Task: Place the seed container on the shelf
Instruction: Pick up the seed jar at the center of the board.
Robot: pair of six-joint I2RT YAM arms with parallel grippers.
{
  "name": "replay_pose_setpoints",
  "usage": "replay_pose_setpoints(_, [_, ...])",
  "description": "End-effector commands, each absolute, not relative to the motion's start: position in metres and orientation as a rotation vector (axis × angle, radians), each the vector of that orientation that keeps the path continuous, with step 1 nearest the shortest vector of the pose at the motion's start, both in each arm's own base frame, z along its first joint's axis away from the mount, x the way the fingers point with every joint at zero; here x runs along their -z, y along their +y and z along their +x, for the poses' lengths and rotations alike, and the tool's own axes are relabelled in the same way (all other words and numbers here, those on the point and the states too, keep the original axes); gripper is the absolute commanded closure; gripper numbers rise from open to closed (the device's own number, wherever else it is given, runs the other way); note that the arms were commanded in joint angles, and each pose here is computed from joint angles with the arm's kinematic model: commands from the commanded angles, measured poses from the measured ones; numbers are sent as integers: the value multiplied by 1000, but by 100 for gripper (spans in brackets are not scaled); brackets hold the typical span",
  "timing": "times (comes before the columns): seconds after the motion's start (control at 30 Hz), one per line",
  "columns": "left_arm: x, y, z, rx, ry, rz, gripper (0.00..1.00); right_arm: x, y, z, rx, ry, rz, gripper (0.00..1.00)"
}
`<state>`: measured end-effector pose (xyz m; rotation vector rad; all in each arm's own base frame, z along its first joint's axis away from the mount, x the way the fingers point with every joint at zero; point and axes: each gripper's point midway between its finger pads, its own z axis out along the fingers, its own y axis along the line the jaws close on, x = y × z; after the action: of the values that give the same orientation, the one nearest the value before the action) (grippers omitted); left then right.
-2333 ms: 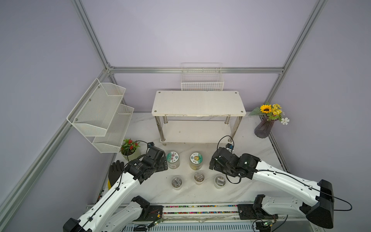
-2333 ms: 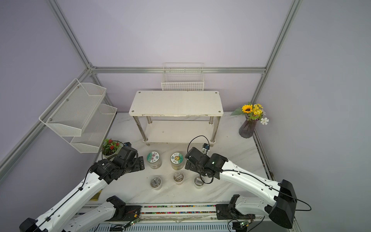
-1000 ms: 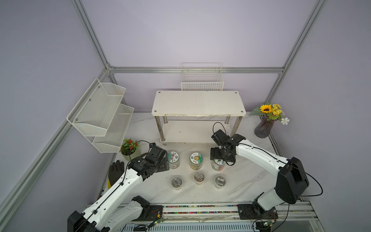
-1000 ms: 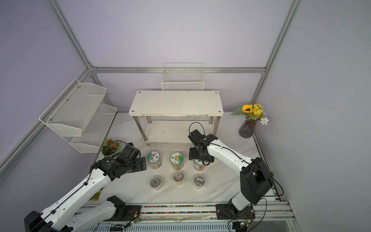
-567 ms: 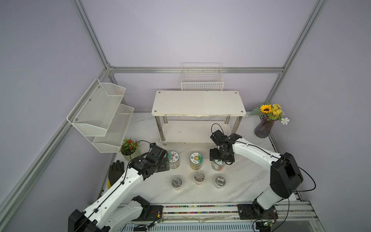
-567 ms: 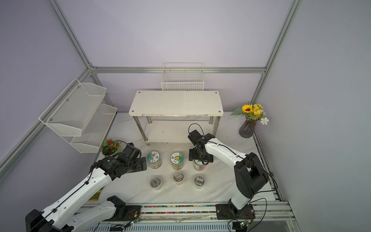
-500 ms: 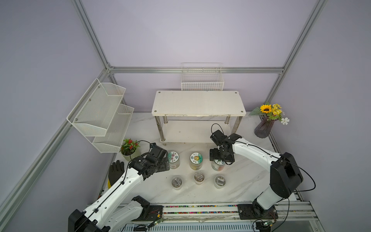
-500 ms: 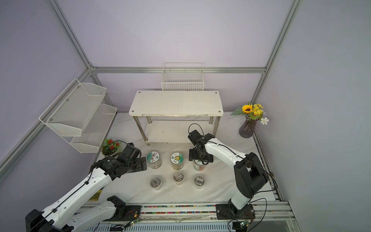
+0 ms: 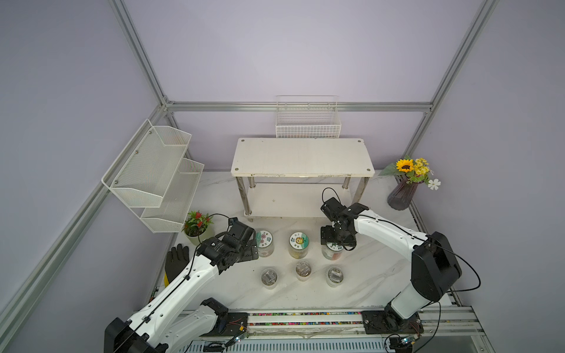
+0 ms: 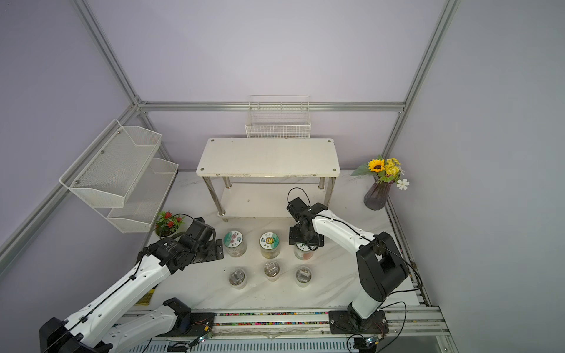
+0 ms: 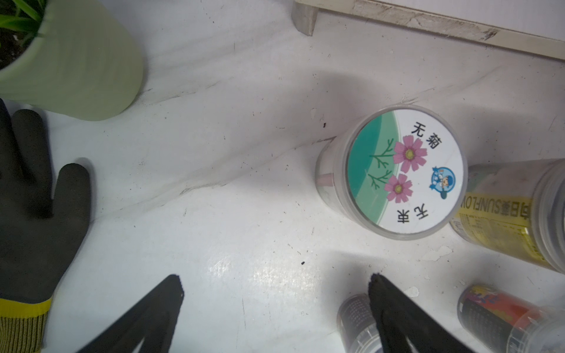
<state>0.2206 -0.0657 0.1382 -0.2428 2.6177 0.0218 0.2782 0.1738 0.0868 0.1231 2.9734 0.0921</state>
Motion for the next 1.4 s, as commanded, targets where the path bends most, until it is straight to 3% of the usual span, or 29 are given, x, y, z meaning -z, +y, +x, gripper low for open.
replay_pose_setpoints(0.0, [-145, -69, 223, -8, 2606, -230, 3, -94, 172, 281, -92, 2962, 119, 14])
replay_pose_setpoints(0.4, [-154, -71, 223, 16, 2589, -196, 6, -124, 170, 282, -108, 2915, 84, 32])
replay_pose_setpoints(0.83, [-182, -82, 226, 113, 2520, -83, 7, -167, 168, 271, -169, 2866, 25, 34])
replay_pose_setpoints(1.17, [-240, -153, 229, 367, 2246, 300, 10, -196, 204, 250, -382, 2864, -155, 36])
replay_pose_setpoints(1.37, [-245, -211, 217, 385, 2109, 576, 9, -217, 233, 236, -558, 2833, -264, 36])
